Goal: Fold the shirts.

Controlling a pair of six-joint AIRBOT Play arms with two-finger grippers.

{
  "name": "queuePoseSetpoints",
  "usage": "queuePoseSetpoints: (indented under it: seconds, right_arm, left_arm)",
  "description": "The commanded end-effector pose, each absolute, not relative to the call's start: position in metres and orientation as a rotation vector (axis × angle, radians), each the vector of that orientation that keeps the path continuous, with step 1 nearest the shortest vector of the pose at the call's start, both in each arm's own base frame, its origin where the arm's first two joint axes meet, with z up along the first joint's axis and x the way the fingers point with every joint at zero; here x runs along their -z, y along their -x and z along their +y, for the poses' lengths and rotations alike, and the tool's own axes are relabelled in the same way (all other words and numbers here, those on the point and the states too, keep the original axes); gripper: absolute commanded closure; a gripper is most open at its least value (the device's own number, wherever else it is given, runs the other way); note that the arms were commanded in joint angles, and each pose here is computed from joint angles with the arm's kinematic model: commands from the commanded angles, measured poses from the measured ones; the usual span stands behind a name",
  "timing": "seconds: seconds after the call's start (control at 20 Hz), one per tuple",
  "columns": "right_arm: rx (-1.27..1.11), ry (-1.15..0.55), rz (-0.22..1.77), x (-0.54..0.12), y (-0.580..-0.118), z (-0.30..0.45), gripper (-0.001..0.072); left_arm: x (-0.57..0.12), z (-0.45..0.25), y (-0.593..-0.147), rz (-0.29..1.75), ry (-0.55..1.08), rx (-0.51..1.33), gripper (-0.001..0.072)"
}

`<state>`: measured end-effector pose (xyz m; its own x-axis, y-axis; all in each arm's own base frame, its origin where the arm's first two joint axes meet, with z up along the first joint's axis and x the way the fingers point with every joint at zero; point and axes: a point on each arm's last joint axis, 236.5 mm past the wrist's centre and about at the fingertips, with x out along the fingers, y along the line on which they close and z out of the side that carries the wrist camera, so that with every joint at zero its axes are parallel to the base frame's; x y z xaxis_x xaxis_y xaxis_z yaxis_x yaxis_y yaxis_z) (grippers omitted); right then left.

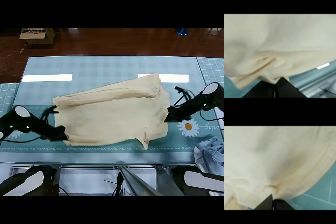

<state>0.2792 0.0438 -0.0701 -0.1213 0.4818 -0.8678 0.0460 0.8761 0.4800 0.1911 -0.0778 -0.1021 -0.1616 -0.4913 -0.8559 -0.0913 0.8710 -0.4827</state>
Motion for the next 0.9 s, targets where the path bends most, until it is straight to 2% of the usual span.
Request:
queuePoseSetpoints:
  seconds: [0.0,0.15,0.25,0.4,0.55,0.85]
  right_arm:
    - [-0.409,-0.355,1.361,-0.002,-0.343,0.049,0.0686]
    - [-0.379,-0.393,1.016,-0.077,-0.422,0.065,0.0687]
    - [-0.345,-0.395,0.921,-0.087,-0.457,0.074,0.0688]
    - [-0.313,-0.409,0.842,-0.075,-0.499,0.085,0.0687]
    - [-0.273,-0.493,0.781,-0.06,-0.531,0.087,0.0687]
    - [-0.227,-0.644,0.839,-0.002,-0.552,0.091,0.0687]
  left_arm:
    - [0.037,-0.086,-0.249,1.493,0.468,0.437,0.0684]
    - [-0.02,-0.088,-0.298,1.284,0.485,0.434,0.0684]
    - [-0.026,-0.081,-0.312,1.238,0.476,0.411,0.0684]
    - [-0.021,-0.065,-0.328,1.193,0.498,0.349,0.0684]
    - [-0.013,-0.039,-0.353,1.122,0.539,0.243,0.0684]
    - [0.068,-0.033,-0.355,1.312,0.629,0.193,0.0684]
